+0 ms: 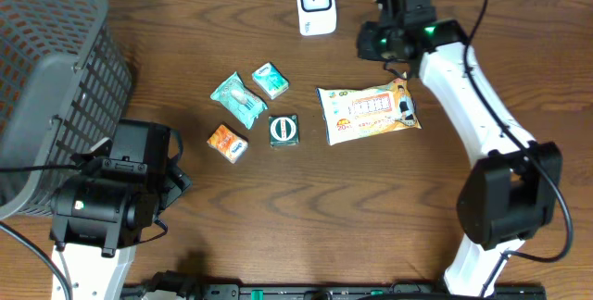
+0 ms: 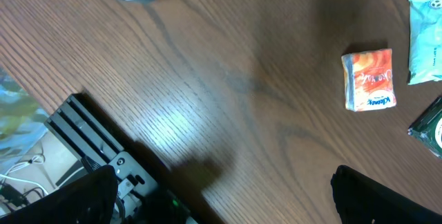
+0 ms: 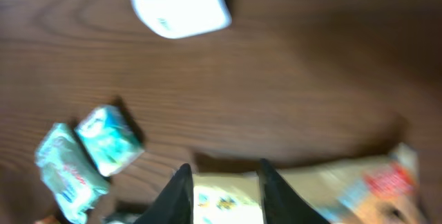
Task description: Scan the item barcode
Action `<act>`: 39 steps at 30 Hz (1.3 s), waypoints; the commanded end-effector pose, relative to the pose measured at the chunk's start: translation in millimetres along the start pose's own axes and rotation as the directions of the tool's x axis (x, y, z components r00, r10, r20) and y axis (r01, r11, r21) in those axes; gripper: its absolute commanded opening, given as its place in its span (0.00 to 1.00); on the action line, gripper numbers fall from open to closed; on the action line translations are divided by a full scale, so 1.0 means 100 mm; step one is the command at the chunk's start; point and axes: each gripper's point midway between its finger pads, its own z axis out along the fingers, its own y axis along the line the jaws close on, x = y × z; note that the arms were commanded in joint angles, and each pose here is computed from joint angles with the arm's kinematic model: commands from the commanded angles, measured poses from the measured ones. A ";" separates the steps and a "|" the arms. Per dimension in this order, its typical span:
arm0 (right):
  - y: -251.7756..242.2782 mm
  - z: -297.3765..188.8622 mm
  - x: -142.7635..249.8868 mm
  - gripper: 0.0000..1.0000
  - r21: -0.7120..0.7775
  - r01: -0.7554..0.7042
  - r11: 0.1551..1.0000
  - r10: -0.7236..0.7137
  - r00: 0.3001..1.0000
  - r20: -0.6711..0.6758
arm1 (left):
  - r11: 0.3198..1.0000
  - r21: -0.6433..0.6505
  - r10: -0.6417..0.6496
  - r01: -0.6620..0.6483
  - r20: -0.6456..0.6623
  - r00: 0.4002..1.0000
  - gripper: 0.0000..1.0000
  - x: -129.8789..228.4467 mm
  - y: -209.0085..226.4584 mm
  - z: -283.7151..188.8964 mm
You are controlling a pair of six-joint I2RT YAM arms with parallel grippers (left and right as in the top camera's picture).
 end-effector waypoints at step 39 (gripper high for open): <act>-0.47 -0.62 1.02 0.65 0.432 0.137 0.892 0.017 0.942 -0.334 | 1.000 0.004 -0.020 0.020 0.025 0.999 0.98 -0.05 0.01 -0.05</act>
